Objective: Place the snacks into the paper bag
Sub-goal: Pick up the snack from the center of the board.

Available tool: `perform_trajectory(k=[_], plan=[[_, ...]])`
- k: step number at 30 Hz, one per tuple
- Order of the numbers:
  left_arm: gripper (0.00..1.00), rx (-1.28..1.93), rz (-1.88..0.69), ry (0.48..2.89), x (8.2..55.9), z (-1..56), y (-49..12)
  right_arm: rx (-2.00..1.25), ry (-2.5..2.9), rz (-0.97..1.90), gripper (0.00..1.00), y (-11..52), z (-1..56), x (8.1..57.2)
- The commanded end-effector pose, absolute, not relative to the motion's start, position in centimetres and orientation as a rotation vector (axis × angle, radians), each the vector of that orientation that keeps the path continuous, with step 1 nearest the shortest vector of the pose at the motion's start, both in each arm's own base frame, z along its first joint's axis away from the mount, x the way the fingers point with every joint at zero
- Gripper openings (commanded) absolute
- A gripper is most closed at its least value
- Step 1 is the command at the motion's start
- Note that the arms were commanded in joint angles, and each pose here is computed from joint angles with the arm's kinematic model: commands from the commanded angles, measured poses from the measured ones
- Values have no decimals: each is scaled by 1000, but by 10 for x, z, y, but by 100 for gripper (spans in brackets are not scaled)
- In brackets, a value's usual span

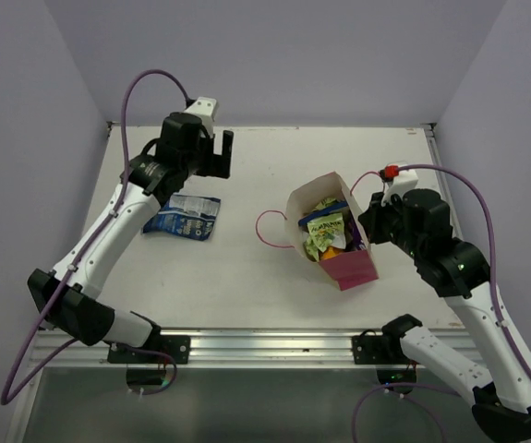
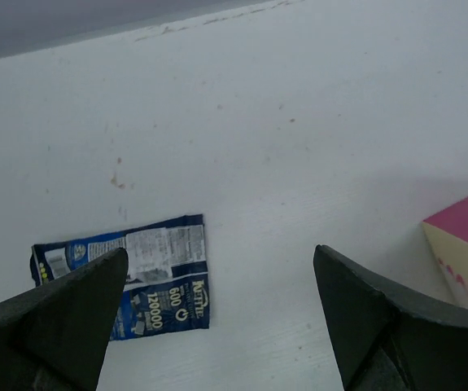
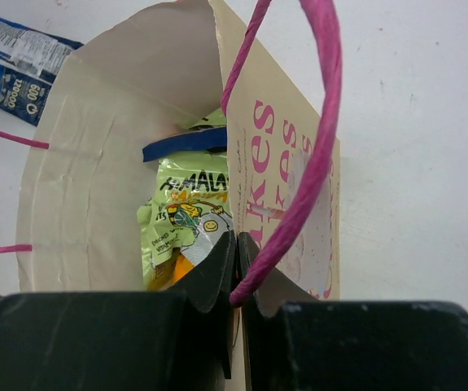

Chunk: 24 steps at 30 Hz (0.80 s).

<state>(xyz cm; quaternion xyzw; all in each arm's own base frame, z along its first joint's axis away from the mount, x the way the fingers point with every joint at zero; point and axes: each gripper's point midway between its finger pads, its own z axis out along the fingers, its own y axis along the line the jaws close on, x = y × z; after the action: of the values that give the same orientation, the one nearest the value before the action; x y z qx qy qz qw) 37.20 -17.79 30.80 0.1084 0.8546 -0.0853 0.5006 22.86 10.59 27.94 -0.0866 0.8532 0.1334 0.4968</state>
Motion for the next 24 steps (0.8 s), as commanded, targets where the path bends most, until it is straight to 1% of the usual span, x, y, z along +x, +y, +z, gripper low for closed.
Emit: perform_trajectory(k=[1, 10, 17, 24], plan=[[100, 115, -96, 2154, 379, 279, -131, -222, 2039, 347, 7, 110, 284, 229], [100, -36, 62, 2315, 401, 199, -82, -241, 2029, 349, 7, 111, 290, 229], [97, -147, 212, 2411, 412, 141, -46, -251, 2029, 356, 7, 111, 286, 227], [91, -176, 254, 2546, 410, 74, -28, -250, 2023, 348, 7, 109, 282, 226]])
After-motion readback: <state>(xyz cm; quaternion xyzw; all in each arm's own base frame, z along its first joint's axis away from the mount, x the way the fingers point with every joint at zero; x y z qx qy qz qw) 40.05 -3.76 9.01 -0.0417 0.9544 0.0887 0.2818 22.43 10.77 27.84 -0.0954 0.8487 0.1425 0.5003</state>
